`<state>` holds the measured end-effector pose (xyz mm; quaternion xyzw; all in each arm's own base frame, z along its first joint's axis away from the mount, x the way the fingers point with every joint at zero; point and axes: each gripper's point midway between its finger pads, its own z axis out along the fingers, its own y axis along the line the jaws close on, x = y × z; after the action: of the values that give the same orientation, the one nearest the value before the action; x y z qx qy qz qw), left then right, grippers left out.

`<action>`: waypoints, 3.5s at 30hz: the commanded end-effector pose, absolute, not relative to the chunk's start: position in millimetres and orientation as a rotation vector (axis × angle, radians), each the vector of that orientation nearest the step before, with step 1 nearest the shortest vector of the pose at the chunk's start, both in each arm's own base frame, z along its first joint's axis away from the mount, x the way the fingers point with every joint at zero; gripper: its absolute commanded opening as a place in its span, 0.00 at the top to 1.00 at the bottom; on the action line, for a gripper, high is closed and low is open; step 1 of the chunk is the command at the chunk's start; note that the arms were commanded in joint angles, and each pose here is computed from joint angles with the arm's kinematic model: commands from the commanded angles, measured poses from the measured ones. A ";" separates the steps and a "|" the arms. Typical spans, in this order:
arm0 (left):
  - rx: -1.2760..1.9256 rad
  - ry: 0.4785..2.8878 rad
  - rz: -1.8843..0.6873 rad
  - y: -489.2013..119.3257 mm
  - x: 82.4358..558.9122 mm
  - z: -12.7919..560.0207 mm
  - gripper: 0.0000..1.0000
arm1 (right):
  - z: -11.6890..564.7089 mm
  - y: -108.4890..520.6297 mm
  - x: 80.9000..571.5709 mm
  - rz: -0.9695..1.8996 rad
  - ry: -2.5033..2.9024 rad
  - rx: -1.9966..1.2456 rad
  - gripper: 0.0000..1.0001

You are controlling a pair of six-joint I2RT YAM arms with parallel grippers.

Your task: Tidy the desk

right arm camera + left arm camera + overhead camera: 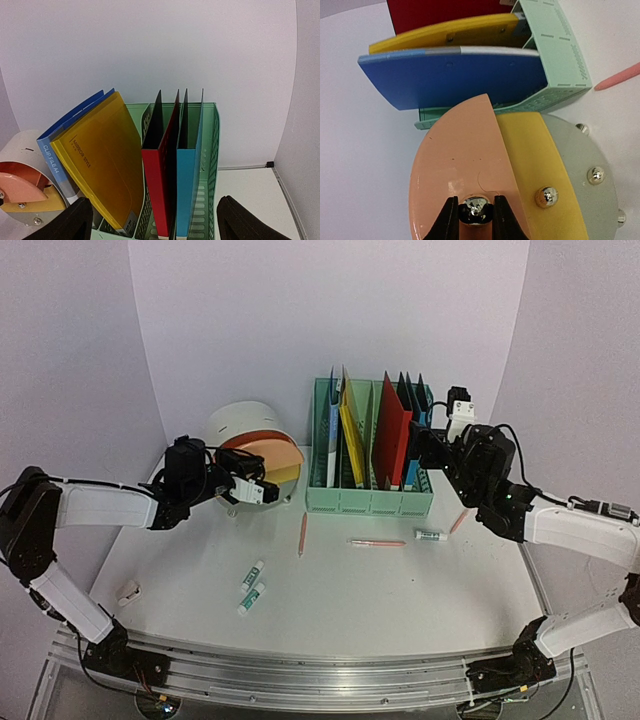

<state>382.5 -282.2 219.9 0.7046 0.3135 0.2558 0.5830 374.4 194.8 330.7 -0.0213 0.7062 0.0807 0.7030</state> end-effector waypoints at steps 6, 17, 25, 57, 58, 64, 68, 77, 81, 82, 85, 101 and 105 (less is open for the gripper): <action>1.723 0.752 0.488 -290.4 336.7 205.4 1.00 | 357.7 185.7 367.3 0.215 1.508 -0.003 0.13; 1.722 0.836 0.461 -282.3 333.4 208.1 0.39 | 356.5 179.7 360.0 0.230 1.524 0.013 0.11; 1.703 0.838 0.333 -271.6 294.6 251.1 0.22 | 358.8 181.4 359.3 0.247 1.522 0.010 0.11; 1.388 2.755 -0.281 17.7 177.0 65.9 0.02 | 328.5 183.6 354.7 0.228 1.582 -0.078 0.05; 1.372 2.772 -0.240 21.3 175.9 58.2 0.02 | 327.9 183.2 354.5 0.226 1.584 -0.077 0.05; 1.186 2.753 -0.005 40.8 213.3 49.9 0.03 | 332.7 186.5 353.6 0.244 1.576 -0.092 0.05; 1.223 2.750 0.024 44.6 212.8 40.1 0.07 | 335.3 187.9 354.1 0.245 1.573 -0.100 0.05; 1.380 2.742 -0.092 31.2 176.7 25.4 0.53 | 338.5 180.5 351.7 0.223 1.566 -0.081 0.05; 1.346 2.761 -0.128 29.6 180.7 26.8 0.88 | 339.3 182.1 353.3 0.222 1.566 -0.085 0.05; 1.343 2.770 -0.145 28.8 179.8 27.3 0.92 | 340.6 182.2 353.6 0.220 1.565 -0.085 0.04; 1.318 2.744 -0.147 27.6 191.6 42.1 1.00 | 343.4 182.3 354.1 0.217 1.560 -0.087 0.04; 1.070 2.178 -0.104 -120.7 392.5 320.0 1.00 | 313.1 213.4 359.0 0.360 1.697 -0.148 0.04; 1.159 2.034 -0.151 -191.7 403.6 346.3 1.00 | 309.7 219.5 360.4 0.387 1.720 -0.154 0.04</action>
<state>407.3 -133.6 333.1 0.4508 0.8070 -0.0084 0.3814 358.2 208.1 293.8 -0.0723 0.7557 0.1316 0.6375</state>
